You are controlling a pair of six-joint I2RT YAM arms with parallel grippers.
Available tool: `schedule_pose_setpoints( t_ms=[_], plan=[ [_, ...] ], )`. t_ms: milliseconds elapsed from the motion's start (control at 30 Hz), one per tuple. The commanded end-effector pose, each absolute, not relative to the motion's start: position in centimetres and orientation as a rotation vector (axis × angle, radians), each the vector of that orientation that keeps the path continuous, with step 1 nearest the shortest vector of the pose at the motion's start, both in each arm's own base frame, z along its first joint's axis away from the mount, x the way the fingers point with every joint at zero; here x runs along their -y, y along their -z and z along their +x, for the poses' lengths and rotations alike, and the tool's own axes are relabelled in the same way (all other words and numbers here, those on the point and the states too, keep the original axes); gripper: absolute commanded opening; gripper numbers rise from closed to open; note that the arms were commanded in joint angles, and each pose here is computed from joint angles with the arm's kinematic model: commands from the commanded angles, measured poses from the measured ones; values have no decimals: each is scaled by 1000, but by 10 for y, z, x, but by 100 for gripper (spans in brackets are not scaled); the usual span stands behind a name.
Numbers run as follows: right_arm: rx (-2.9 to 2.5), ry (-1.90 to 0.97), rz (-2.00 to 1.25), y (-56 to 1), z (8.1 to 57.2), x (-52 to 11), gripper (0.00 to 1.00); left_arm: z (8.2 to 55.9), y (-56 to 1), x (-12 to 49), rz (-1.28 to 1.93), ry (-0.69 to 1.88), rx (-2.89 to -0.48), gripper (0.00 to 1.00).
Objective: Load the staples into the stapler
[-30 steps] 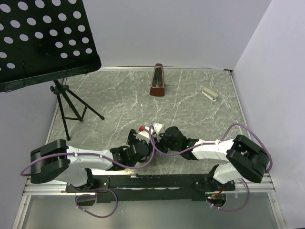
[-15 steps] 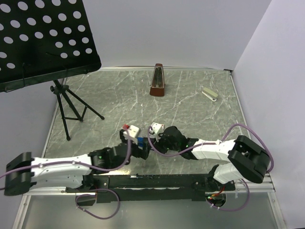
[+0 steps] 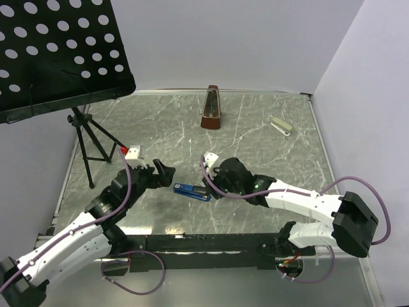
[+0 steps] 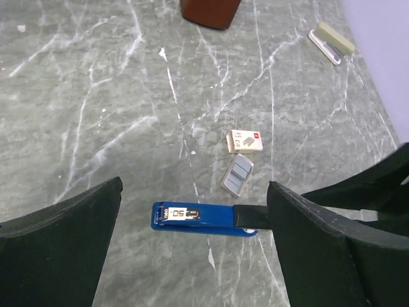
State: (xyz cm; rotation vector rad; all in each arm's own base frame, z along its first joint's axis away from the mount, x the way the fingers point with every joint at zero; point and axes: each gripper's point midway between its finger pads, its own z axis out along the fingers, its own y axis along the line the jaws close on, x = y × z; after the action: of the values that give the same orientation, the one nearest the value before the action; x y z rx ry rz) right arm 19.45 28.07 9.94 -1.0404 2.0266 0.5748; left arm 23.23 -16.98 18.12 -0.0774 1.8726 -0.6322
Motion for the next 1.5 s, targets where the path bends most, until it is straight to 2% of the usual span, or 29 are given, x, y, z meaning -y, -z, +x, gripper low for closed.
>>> schedule_pose_setpoints(
  t_ms=[0, 233, 467, 800, 933, 1067, 1167, 1200, 1400, 1467],
  plan=[
    [-2059, -555, -1041, -125, 197, -288, 43, 229, -214, 173, -49, 751, -1875, 99],
    [-2174, -516, -1131, -101, 192, -300, 41, 233, -272, 135, -8, 572, -1706, 99],
    [-2341, -440, -1167, -56, 180, -291, 40, 237, -291, 94, -43, 351, -1608, 99],
    [-2511, -356, -1204, -9, 162, -280, 35, 231, -291, 80, -87, 337, -1550, 99],
    [-2465, -377, -1218, -26, 162, -291, 35, 230, -293, 77, -101, 347, -1538, 99],
    [-2344, -431, -1202, -75, 175, -312, 42, 228, -298, 70, -133, 349, -1508, 99],
    [-2261, -451, -1191, -112, 188, -326, 51, 225, -303, 64, -158, 358, -1477, 99],
    [-2235, -463, -1188, -123, 192, -334, 59, 225, -302, 62, -163, 351, -1477, 100],
    [-2241, -428, -1213, -125, 202, -344, 77, 224, -304, 58, -166, 355, -1463, 99],
    [-2263, -421, -1225, -119, 201, -347, 80, 224, -304, 59, -161, 357, -1464, 100]
  ],
)
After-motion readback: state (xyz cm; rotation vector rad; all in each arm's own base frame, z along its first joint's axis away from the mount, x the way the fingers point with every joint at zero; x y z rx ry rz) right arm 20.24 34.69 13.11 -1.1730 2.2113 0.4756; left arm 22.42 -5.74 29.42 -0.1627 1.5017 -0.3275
